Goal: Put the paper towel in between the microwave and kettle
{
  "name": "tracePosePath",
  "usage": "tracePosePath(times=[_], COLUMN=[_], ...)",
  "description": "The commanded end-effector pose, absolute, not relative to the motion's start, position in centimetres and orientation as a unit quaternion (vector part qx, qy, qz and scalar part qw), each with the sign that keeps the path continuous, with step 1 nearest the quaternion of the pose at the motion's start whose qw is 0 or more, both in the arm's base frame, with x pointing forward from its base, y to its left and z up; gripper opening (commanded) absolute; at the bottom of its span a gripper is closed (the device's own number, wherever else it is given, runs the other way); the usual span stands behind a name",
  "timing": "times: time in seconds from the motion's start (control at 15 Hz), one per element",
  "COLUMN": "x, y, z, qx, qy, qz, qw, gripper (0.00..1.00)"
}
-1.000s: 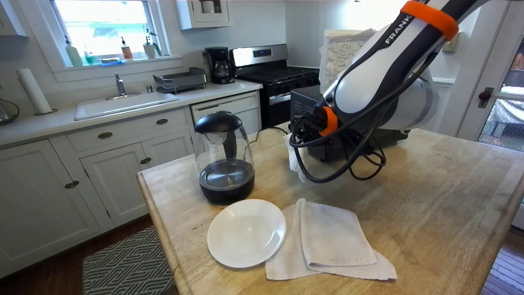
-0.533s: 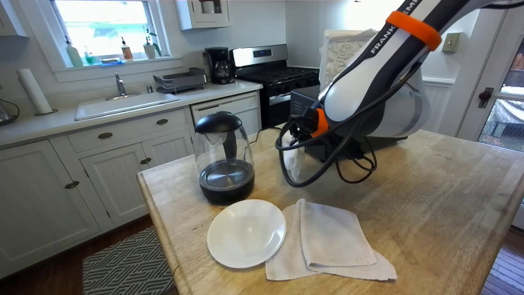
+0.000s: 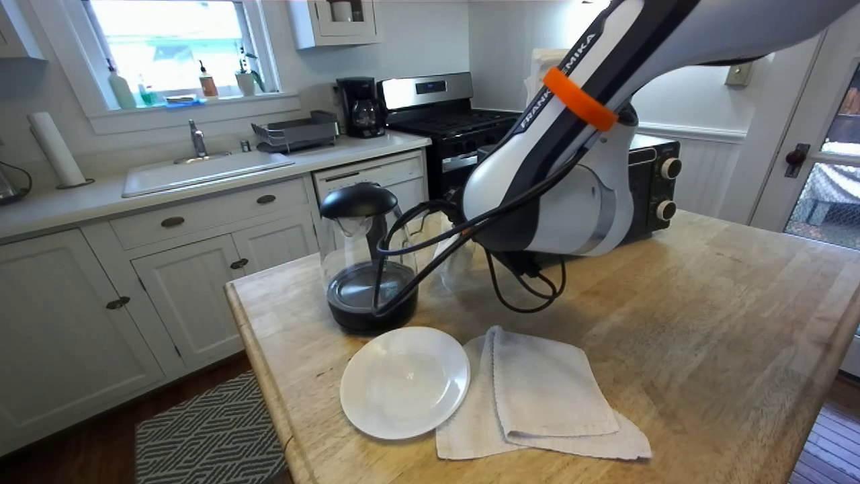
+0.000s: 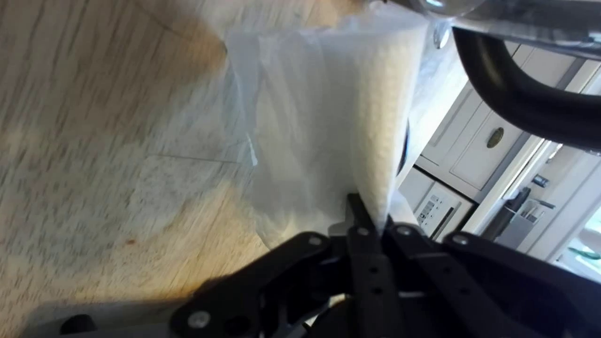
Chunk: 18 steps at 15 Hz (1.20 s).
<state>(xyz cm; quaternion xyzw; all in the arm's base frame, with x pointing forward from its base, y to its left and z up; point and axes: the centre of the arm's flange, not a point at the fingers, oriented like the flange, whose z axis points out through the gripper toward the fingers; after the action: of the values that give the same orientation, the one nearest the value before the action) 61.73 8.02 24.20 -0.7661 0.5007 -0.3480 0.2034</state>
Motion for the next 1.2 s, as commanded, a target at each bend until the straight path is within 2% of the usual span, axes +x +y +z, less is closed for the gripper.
tracePosePath(times=[0.0, 0.07, 0.13, 0.27, 0.8, 1.13], x=[64.8, 65.1, 65.3, 65.6, 65.5, 63.2], y=[9.0, 8.9, 8.8, 8.6, 6.8, 3.4], z=[23.7, 23.7, 23.7, 23.9, 27.2, 31.7], qx=[-0.739, -0.732, -0.728, -0.721, -0.736, -0.791], qy=[0.527, 0.533, 0.536, 0.544, 0.556, 0.531], qz=[-0.373, -0.378, -0.381, -0.386, -0.347, -0.28], qw=[0.194, 0.194, 0.193, 0.189, 0.166, 0.115], gripper=[0.0, 0.27, 0.29, 0.4, 0.97, 1.0])
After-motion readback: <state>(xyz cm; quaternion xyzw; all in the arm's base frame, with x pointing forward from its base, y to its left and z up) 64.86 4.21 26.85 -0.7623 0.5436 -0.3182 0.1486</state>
